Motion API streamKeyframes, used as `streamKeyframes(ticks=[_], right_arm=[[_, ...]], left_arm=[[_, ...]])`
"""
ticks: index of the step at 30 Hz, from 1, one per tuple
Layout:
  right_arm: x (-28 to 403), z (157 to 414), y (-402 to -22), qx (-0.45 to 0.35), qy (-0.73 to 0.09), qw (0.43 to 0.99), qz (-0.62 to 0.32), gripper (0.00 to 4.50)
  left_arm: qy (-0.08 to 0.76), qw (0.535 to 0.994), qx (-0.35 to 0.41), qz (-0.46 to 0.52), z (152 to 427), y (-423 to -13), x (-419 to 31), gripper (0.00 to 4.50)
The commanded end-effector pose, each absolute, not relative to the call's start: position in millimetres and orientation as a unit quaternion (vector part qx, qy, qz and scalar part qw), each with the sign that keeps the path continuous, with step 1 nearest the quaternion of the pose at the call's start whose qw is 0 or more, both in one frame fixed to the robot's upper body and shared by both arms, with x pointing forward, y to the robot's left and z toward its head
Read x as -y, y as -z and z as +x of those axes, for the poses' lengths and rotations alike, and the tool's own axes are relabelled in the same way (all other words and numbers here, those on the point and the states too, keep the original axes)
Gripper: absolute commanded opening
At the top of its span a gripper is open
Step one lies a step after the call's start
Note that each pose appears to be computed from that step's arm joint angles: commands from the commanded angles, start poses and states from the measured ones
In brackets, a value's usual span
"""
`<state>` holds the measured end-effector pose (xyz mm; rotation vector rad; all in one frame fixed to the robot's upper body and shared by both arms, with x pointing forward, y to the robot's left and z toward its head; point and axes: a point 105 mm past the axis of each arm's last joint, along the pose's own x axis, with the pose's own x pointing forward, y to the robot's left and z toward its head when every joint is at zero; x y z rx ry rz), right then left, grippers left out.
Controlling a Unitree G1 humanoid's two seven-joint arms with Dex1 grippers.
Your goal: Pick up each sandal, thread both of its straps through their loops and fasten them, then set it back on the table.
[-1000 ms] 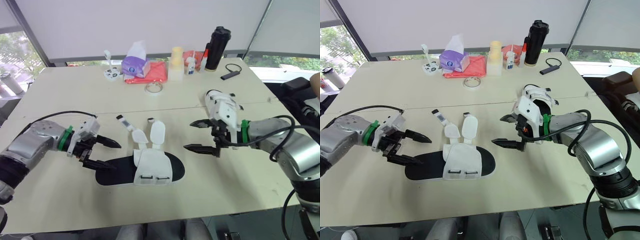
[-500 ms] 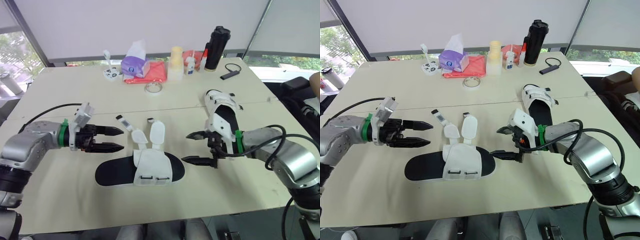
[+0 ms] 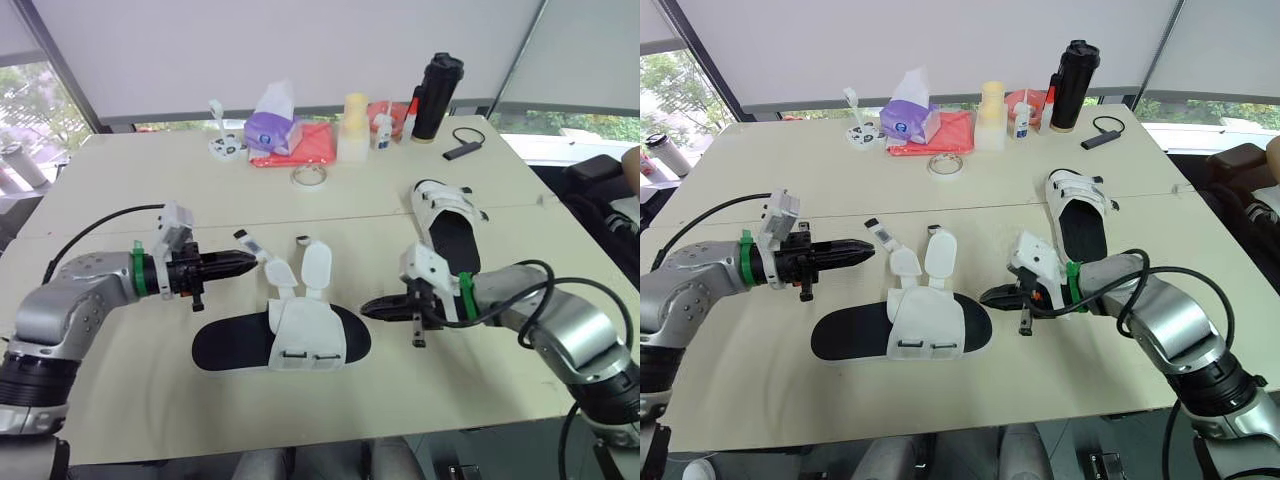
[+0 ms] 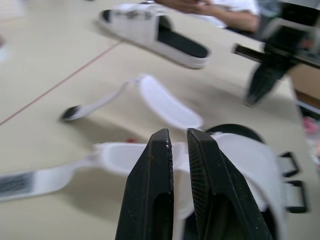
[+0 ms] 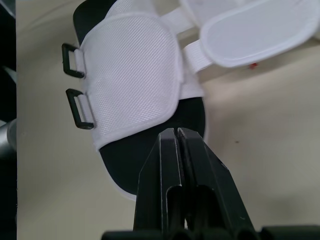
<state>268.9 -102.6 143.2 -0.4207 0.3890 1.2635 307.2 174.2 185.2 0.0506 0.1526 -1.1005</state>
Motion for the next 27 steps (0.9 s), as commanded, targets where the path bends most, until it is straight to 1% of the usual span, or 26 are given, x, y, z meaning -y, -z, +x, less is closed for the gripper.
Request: streamKeyframes(ticks=[1, 7, 12, 17, 19, 23, 27], right_arm=[[97.4, 268.2, -140.1, -0.170, -0.588, 0.762, -0.212, 0.08], [93.0, 269.1, -127.3, -0.179, -0.591, 0.755, -0.219, 0.08], [90.5, 272.7, -115.9, -0.186, -0.589, 0.752, -0.230, 0.08], [89.1, 273.4, -113.2, -0.187, -0.589, 0.752, -0.230, 0.08], [89.6, 273.4, -114.1, -0.185, -0.588, 0.752, -0.232, 0.08], [89.0, 270.9, -116.7, -0.180, -0.591, 0.747, -0.245, 0.08], [84.8, 267.3, -116.8, -0.179, -0.597, 0.744, -0.242, 0.08]], left_arm=[[0.497, 0.865, -0.073, 0.011, 311.0, -186.8, -181.5, 0.55], [0.494, 0.863, -0.097, -0.040, 313.6, -176.4, -177.8, 0.55], [0.473, 0.869, -0.129, -0.064, 320.5, -160.4, -182.7, 0.55], [0.462, 0.871, -0.149, -0.081, 324.7, -149.4, -182.7, 0.55], [0.466, 0.865, -0.148, -0.110, 325.6, -150.9, -179.0, 0.55], [0.468, 0.860, -0.162, -0.122, 326.6, -145.5, -174.5, 0.55], [0.459, 0.859, -0.168, -0.155, 332.6, -140.4, -171.8, 0.55]])
